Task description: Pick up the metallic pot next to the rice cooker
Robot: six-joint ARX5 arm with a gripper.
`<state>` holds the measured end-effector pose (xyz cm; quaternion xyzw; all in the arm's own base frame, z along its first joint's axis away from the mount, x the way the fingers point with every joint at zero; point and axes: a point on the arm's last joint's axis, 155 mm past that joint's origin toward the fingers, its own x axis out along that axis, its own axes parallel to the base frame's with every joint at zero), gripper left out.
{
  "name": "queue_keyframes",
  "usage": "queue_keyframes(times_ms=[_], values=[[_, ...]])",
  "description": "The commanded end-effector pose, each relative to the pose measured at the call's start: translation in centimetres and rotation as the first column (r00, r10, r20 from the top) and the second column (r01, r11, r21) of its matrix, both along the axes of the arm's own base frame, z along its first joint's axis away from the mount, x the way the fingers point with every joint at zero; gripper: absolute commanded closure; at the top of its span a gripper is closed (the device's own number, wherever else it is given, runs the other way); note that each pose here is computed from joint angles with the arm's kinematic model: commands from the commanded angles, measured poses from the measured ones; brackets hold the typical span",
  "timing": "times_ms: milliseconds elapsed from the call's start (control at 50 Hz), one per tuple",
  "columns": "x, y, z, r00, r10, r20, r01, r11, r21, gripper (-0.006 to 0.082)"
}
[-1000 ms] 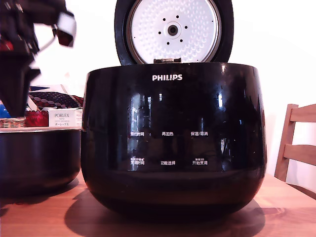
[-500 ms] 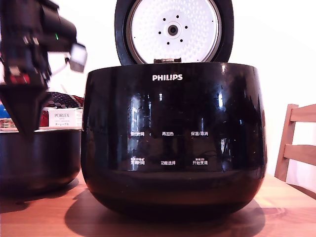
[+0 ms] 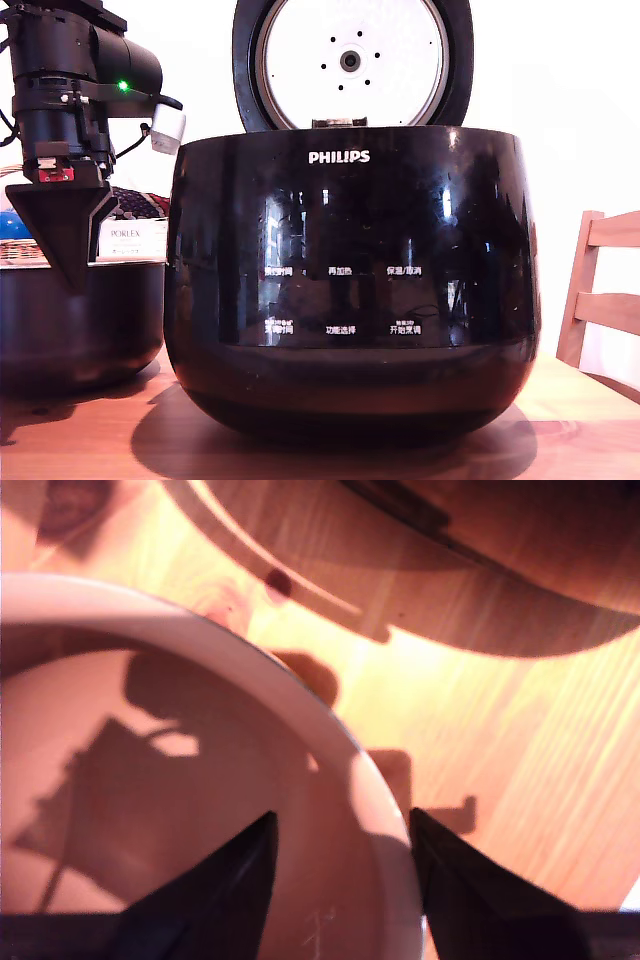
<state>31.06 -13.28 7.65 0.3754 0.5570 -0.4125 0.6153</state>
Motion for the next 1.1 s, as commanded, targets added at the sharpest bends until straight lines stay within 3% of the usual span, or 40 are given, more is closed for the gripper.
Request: queue_keyframes(times_ms=[0,420,1080], values=[[0.0,0.0,-0.9,1.0,-0.003,-0.024,0.003,1.0,0.007,0.0389],[-1.1,-0.1,-0.9,0.997,-0.004,-0.072,0.004,1.0,-0.006,0.0431],[-2.1,-0.4,-0.9,0.993,-0.032,-0.109,0.03,0.999,-0.025,0.0669]])
